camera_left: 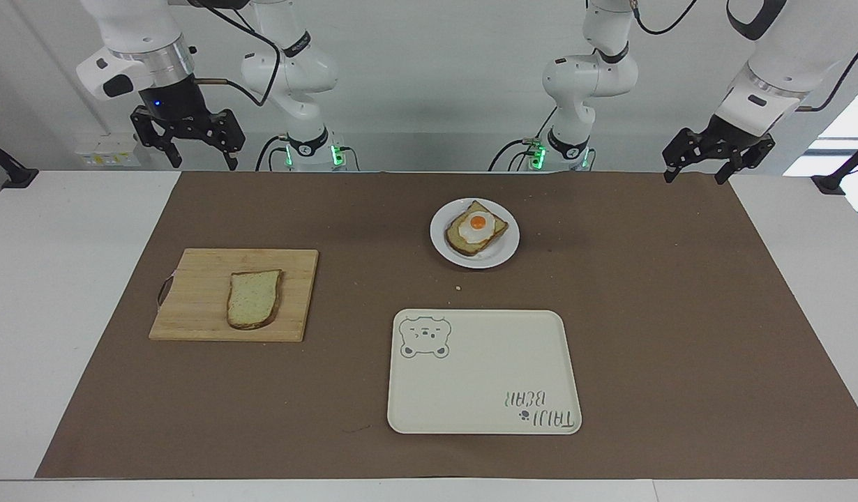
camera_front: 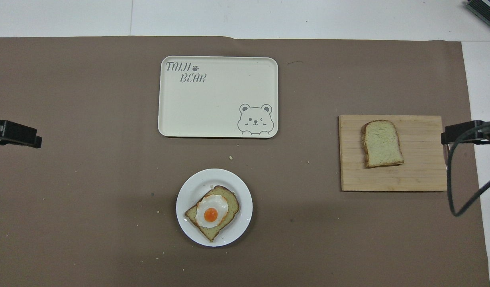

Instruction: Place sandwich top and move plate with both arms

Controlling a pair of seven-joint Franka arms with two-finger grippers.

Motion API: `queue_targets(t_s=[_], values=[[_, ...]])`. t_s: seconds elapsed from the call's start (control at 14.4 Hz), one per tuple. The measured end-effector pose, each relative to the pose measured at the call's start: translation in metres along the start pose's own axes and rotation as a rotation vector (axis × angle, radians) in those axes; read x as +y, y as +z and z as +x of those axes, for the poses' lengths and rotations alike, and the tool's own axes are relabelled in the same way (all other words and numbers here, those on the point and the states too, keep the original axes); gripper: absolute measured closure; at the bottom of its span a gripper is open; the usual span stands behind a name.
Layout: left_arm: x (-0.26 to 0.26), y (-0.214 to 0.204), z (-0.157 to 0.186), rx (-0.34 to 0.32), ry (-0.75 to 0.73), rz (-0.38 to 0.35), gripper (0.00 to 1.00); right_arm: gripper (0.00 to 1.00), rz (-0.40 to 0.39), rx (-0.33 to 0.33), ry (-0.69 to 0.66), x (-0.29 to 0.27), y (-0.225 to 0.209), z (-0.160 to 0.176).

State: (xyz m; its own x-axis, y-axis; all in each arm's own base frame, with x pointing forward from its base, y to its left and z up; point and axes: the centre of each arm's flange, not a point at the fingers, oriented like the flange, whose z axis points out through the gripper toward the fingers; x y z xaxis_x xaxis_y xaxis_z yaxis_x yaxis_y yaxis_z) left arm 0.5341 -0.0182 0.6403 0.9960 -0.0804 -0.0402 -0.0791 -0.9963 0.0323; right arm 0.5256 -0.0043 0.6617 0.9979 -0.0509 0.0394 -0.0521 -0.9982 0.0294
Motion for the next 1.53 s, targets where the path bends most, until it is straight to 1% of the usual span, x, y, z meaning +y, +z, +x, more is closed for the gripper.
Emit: queue_targets(t_s=[0.56, 0.83, 1.11, 1.39, 1.53], values=[[0.0, 0.0, 0.0, 0.0, 0.0, 0.0, 0.0, 0.0, 0.0, 0.006, 0.005, 0.003, 0.002, 0.001], [0.0, 0.0, 0.0, 0.0, 0.0, 0.0, 0.0, 0.0, 0.0, 0.032, 0.007, 0.011, 0.021, 0.01], [0.0, 0.0, 0.0, 0.0, 0.0, 0.0, 0.0, 0.0, -0.002, 0.06, -0.028, 0.016, 0.057, 0.027], [0.0, 0.0, 0.0, 0.0, 0.0, 0.0, 0.0, 0.0, -0.005, 0.02, -0.031, 0.025, 0.114, 0.051], [0.0, 0.0, 0.0, 0.0, 0.0, 0.0, 0.0, 0.0, -0.008, 0.015, -0.045, 0.04, 0.143, 0.065]])
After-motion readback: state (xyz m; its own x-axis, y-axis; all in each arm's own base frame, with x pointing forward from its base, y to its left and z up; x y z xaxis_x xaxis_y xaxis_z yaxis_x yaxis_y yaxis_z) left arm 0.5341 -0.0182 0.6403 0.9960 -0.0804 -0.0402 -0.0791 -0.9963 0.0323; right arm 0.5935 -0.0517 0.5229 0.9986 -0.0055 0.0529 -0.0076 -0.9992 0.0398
